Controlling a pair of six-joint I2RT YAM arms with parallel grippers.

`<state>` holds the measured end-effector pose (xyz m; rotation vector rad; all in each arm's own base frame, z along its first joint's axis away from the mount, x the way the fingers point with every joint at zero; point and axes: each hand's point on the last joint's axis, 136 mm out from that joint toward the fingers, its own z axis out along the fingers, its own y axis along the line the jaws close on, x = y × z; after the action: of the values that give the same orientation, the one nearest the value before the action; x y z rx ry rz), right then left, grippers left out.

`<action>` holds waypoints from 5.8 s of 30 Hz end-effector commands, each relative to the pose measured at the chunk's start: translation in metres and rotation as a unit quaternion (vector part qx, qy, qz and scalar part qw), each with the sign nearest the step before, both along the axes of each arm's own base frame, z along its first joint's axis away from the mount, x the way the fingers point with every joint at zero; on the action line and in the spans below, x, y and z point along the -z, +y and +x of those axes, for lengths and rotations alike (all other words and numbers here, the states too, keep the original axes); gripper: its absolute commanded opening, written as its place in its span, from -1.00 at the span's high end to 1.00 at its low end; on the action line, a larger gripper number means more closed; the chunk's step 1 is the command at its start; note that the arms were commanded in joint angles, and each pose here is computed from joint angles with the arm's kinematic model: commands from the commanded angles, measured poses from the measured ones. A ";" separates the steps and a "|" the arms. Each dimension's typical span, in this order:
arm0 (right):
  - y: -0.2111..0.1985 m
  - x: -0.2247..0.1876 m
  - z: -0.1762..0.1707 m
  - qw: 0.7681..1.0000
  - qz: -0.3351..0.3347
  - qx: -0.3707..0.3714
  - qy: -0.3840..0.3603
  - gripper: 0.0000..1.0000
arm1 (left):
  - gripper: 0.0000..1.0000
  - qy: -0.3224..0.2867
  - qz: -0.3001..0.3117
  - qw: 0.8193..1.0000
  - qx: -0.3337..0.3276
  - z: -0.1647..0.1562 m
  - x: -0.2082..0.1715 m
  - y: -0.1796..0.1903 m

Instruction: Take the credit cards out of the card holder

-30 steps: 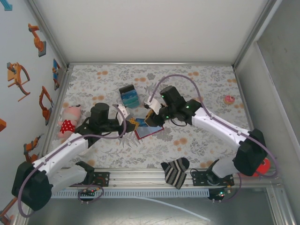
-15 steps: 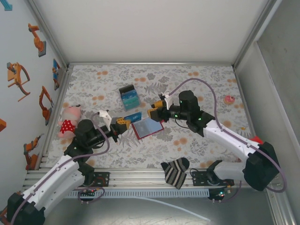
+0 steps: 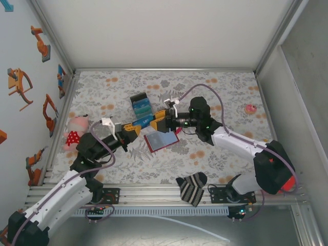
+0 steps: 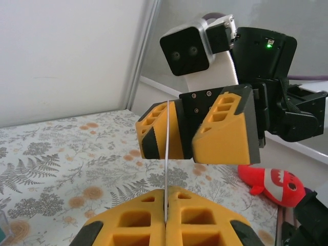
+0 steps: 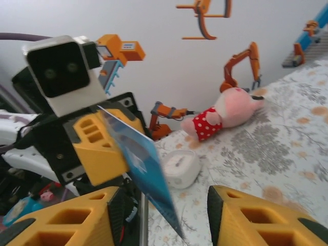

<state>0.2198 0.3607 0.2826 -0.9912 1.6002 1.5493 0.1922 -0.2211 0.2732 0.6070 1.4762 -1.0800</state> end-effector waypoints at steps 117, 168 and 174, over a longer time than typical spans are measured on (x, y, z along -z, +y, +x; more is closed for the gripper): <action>-0.135 0.009 0.089 0.848 -0.253 0.456 -0.098 -0.90 | 1.00 0.030 0.466 0.876 0.118 0.251 0.162 0.009; -0.073 0.153 0.059 0.843 -0.454 0.287 0.015 -0.41 | -0.94 0.111 0.199 0.944 -0.238 0.143 0.089 0.081; -0.051 0.175 0.048 0.845 -0.476 0.242 0.025 -0.34 | -0.94 0.130 0.164 0.924 -0.320 0.120 0.088 0.114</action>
<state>0.2739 0.2989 0.1102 -0.8500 2.4537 0.3430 0.3145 -0.1251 0.1822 0.3277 1.9290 -0.4436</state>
